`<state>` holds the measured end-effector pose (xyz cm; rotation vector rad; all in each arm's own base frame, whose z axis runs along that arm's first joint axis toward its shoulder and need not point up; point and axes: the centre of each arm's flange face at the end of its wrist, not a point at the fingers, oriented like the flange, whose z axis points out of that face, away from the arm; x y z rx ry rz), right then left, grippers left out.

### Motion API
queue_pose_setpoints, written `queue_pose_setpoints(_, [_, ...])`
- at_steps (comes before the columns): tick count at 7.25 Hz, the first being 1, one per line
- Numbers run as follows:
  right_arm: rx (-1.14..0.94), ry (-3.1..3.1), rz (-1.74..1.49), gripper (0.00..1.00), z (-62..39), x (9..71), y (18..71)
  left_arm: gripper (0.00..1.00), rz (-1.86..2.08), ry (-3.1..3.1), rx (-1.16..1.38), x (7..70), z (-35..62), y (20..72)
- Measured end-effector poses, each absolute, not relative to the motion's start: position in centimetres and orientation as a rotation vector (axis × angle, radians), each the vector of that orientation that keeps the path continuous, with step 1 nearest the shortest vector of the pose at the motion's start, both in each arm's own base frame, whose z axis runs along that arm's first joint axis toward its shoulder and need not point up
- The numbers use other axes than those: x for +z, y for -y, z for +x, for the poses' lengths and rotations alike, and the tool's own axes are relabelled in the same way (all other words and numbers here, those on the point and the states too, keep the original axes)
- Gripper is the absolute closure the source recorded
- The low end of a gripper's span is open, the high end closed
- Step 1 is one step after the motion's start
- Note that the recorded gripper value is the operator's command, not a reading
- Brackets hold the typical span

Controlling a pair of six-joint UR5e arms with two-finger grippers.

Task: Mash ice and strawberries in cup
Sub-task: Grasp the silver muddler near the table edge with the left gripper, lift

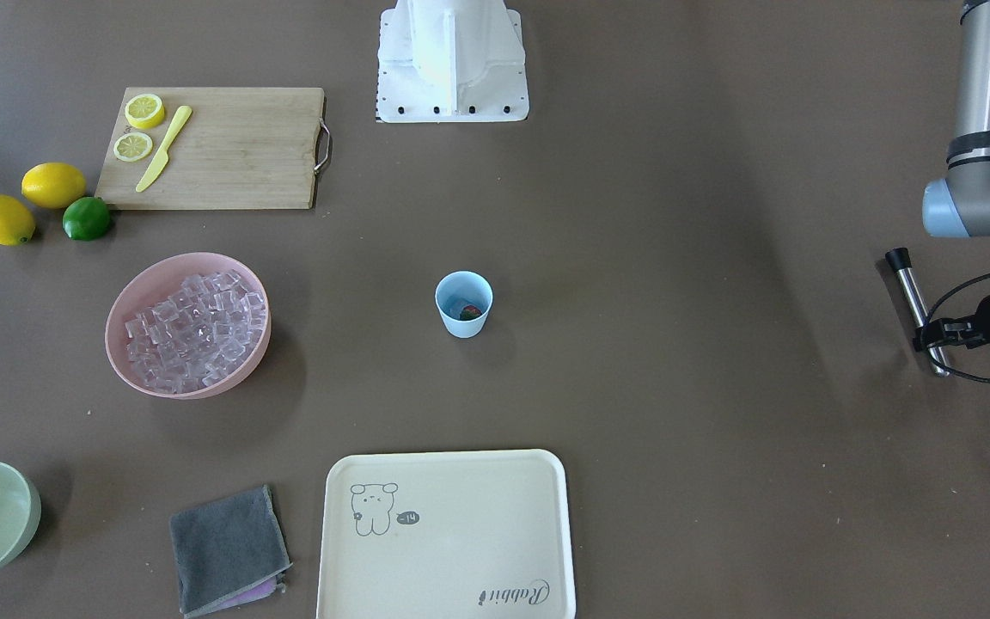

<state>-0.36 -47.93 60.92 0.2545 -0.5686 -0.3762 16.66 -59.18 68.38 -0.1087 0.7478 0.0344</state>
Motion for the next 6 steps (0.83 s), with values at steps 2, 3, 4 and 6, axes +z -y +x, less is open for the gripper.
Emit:
queue_pose_setpoints(2, [-0.376,0.570,0.253,0.01,-0.33,61.19,47.69,0.63,-0.120,-0.764,0.035,68.17,16.86,59.10])
queue_pose_setpoints(3, [-0.378,0.571,0.261,0.01,-0.30,61.34,47.44,0.83,-0.122,-0.767,0.035,68.08,16.91,59.14])
queue_pose_setpoints(4, [-0.381,0.572,0.275,0.01,-0.26,61.40,47.20,1.00,-0.124,-0.768,0.033,68.04,16.95,59.18])
queue_pose_setpoints(6, [-0.385,0.573,0.290,0.01,-0.29,61.23,47.25,1.00,-0.120,-0.779,0.035,67.47,17.12,59.43])
